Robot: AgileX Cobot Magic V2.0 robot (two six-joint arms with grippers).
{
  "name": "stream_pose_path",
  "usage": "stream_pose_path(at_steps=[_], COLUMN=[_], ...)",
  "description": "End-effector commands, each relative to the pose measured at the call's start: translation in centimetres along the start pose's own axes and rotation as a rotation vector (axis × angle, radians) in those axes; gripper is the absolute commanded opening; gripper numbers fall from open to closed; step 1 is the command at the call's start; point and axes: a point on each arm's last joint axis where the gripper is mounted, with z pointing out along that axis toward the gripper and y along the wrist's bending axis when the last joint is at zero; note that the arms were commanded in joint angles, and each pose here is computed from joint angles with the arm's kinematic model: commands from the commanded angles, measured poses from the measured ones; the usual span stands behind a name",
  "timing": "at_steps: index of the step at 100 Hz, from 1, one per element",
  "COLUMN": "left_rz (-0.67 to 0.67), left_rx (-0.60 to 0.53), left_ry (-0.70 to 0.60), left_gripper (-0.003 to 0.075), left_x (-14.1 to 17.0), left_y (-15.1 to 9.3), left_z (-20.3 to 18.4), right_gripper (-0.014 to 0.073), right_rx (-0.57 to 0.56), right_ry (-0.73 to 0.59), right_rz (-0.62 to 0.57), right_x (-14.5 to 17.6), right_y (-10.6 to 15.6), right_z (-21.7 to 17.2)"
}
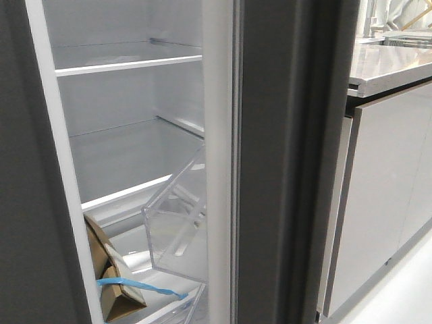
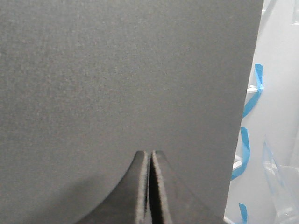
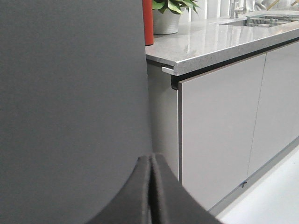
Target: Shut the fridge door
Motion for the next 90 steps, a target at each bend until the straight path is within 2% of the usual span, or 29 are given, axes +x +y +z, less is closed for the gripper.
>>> stream_pose_path(at_steps=[1, 74, 90], left_rz=[-0.006, -0.006, -0.006], left_rx=[0.007, 0.007, 0.007], left_ry=[-0.029, -0.029, -0.029], left_gripper=[-0.0021, -0.0021, -0.0021], left_x=[0.4, 0.4, 0.4], left_y=[0.0, 0.0, 0.0], left_z=[0.2, 0.2, 0.2], right_gripper=[-0.0076, -0.0076, -0.0076], right_rx=[0.011, 0.011, 0.010], right_ry=[-0.072, -0.081, -0.112], right_rz=[-0.009, -0.009, -0.006], right_x=[-0.3, -0.4, -1.5], right_y=[-0.1, -0.1, 0.0], right_z=[-0.1, -0.1, -0.2])
